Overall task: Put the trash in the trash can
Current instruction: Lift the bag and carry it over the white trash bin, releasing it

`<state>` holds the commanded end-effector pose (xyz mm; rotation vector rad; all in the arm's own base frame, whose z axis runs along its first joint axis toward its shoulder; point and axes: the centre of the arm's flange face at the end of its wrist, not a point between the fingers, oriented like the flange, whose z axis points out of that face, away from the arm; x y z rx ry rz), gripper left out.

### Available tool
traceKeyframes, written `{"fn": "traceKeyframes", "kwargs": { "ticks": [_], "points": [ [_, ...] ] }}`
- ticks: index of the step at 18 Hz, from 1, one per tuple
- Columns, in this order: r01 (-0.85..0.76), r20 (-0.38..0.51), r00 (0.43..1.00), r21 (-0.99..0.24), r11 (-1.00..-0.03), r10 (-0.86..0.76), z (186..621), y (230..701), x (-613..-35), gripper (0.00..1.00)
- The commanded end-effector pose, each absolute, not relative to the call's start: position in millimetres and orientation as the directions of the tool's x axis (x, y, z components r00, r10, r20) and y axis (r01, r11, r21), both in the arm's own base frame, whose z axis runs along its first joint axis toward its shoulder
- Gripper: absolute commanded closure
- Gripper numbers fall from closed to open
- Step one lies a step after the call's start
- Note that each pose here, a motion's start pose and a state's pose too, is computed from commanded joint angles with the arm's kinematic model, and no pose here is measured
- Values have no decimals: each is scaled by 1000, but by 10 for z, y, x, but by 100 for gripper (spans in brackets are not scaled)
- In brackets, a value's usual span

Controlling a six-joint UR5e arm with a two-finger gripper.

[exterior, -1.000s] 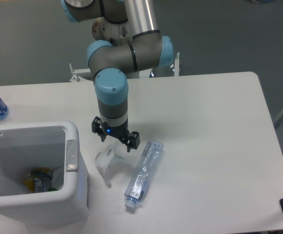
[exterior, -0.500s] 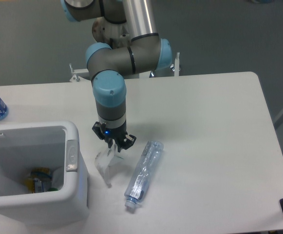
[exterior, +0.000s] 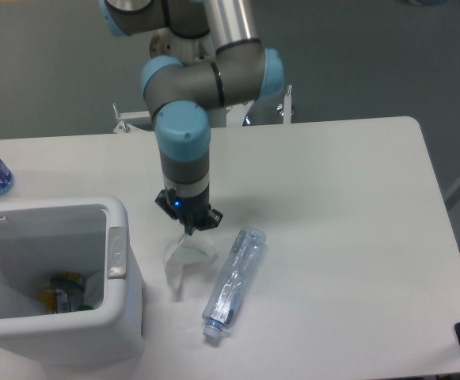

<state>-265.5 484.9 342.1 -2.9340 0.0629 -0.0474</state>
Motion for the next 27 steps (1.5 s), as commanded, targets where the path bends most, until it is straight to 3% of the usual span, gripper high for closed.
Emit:
{"fn": "traceKeyframes", "kwargs": {
  "ticks": [5,9,13,18,27],
  "points": [
    [86,-1,995,-430,-899,96,4420,4422,-3005,100],
    [309,156,949,-615,-725,273,5170,4206,-3427,100],
    [404,246,912,-674,-618,328,5601,4159,-3599,100],
    [517,394,856,-666,-538,334,5818,4353,-3571,100],
    [509,468,852,-630,-587,236,5782,5071,-2761,100]
  ]
}}
